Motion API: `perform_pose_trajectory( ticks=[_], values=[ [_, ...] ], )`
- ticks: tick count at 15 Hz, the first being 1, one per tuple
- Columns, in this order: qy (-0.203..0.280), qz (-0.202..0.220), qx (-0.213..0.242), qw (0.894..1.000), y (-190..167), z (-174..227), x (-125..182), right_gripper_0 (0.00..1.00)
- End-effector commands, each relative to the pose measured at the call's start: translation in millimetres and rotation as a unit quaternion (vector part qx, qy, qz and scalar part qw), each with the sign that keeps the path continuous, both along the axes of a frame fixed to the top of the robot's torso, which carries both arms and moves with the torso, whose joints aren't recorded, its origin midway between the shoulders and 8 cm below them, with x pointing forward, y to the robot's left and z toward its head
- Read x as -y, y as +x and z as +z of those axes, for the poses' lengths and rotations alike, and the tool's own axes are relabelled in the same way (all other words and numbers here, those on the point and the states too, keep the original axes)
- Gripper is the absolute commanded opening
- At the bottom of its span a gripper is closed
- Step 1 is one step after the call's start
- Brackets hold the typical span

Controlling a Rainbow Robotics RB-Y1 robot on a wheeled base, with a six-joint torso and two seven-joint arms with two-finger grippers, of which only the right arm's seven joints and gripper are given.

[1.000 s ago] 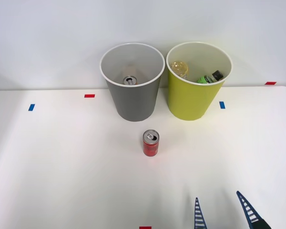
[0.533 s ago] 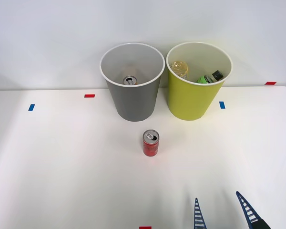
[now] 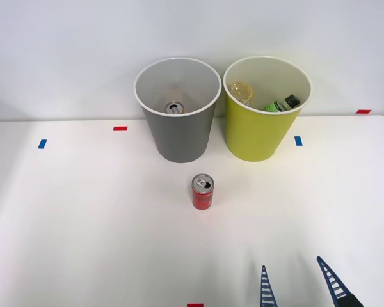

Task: Put cans in the gray bin, plastic bottles in the light green bin

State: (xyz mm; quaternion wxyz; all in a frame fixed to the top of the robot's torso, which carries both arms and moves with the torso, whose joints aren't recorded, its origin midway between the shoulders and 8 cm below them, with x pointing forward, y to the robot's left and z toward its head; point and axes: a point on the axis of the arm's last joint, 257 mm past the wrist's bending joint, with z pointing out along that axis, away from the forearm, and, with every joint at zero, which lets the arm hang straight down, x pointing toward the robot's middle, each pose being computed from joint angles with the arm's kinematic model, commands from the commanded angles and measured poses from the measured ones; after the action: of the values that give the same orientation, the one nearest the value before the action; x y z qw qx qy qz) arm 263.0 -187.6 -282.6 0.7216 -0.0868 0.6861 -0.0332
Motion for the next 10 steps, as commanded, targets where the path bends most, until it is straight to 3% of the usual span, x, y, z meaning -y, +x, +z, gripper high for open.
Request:
perform_pose_trajectory(
  ticks=[1, 10],
  values=[
    [0.0, 0.0, 0.0, 1.0, 0.0, -0.1, 0.0, 1.0],
    [0.0, 0.0, 0.0, 1.0, 0.0, -0.1, 0.0, 1.0]
  ],
)
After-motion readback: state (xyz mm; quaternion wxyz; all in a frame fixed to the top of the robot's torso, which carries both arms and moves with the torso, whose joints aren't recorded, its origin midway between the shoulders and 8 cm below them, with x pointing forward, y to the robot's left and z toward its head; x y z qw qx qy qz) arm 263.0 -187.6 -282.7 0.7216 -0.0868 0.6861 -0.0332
